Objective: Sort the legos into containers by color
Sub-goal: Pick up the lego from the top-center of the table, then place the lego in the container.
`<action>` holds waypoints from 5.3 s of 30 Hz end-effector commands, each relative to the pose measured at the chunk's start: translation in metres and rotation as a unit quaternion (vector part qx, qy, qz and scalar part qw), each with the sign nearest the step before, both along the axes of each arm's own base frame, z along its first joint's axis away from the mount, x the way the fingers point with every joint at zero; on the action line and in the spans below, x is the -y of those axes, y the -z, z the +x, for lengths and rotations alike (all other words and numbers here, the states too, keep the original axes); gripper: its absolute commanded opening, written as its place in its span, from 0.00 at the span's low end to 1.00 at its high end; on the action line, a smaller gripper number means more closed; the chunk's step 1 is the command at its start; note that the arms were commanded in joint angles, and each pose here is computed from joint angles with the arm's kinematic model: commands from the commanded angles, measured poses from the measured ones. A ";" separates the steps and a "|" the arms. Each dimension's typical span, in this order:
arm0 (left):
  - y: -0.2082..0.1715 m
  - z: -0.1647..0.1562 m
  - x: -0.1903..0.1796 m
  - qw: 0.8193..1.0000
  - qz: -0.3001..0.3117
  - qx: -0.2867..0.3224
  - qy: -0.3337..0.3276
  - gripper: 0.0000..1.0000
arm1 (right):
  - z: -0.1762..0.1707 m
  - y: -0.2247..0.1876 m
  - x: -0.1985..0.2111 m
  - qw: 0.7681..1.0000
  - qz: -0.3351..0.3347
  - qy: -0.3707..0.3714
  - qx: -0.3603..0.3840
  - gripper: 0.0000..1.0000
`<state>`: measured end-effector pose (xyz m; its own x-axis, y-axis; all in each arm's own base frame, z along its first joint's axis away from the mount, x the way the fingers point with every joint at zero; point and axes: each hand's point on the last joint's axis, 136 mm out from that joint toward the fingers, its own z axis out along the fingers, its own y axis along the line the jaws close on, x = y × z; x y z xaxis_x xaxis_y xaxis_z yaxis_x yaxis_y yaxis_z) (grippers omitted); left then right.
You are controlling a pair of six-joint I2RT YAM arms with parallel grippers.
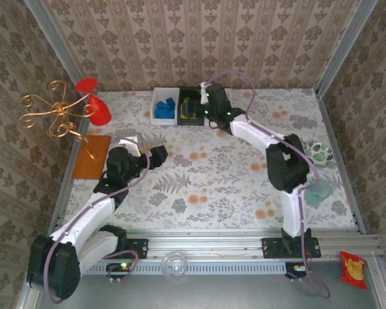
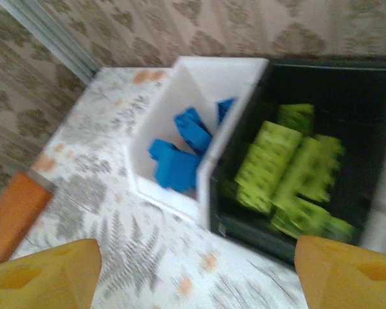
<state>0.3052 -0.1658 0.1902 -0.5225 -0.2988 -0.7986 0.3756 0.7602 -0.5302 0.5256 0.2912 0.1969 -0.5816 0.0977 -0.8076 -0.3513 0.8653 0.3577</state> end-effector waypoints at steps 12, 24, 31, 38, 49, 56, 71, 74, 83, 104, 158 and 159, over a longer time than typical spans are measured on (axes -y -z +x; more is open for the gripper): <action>-0.009 0.014 0.042 0.999 -0.014 0.016 0.049 0.91 | -0.053 0.120 0.127 0.963 -0.195 0.144 -0.113 0.86; -0.006 0.007 0.030 0.999 -0.001 0.015 0.030 0.91 | -0.014 0.145 0.140 0.950 -0.205 0.171 -0.163 0.85; -0.006 0.009 0.031 0.999 0.001 0.015 0.029 0.91 | -0.013 0.154 0.137 0.949 -0.201 0.169 -0.175 0.84; -0.004 0.010 0.034 0.999 -0.003 0.012 0.037 0.91 | 0.005 0.153 0.140 0.948 -0.187 0.190 -0.176 0.83; -0.005 0.009 0.030 0.999 0.000 0.013 0.031 0.92 | 0.015 0.158 0.143 0.943 -0.185 0.202 -0.189 0.79; -0.006 0.009 0.030 0.999 -0.002 0.015 0.031 0.92 | 0.011 0.162 0.150 0.938 -0.193 0.204 -0.201 0.70; -0.008 0.008 0.027 0.999 -0.007 0.016 0.029 0.92 | 0.019 0.169 0.142 0.944 -0.193 0.157 -0.218 0.56; -0.008 0.008 0.027 0.999 -0.007 0.016 0.030 0.92 | 0.018 0.169 0.144 0.943 -0.196 0.158 -0.219 0.55; -0.007 0.009 0.027 0.999 -0.007 0.015 0.029 0.92 | 0.001 0.144 0.149 0.950 -0.178 0.167 -0.196 0.51; -0.010 0.013 -0.004 1.000 -0.001 0.016 -0.027 0.92 | -0.051 0.044 0.057 0.991 -0.086 0.064 -0.079 0.49; -0.011 0.000 -0.029 0.998 -0.008 0.020 -0.062 0.92 | 0.100 -0.042 -0.101 0.987 0.120 -0.023 0.107 0.78; -0.010 0.002 -0.029 0.998 -0.009 0.020 -0.062 0.92 | 0.096 -0.041 -0.099 0.989 0.109 -0.026 0.099 0.78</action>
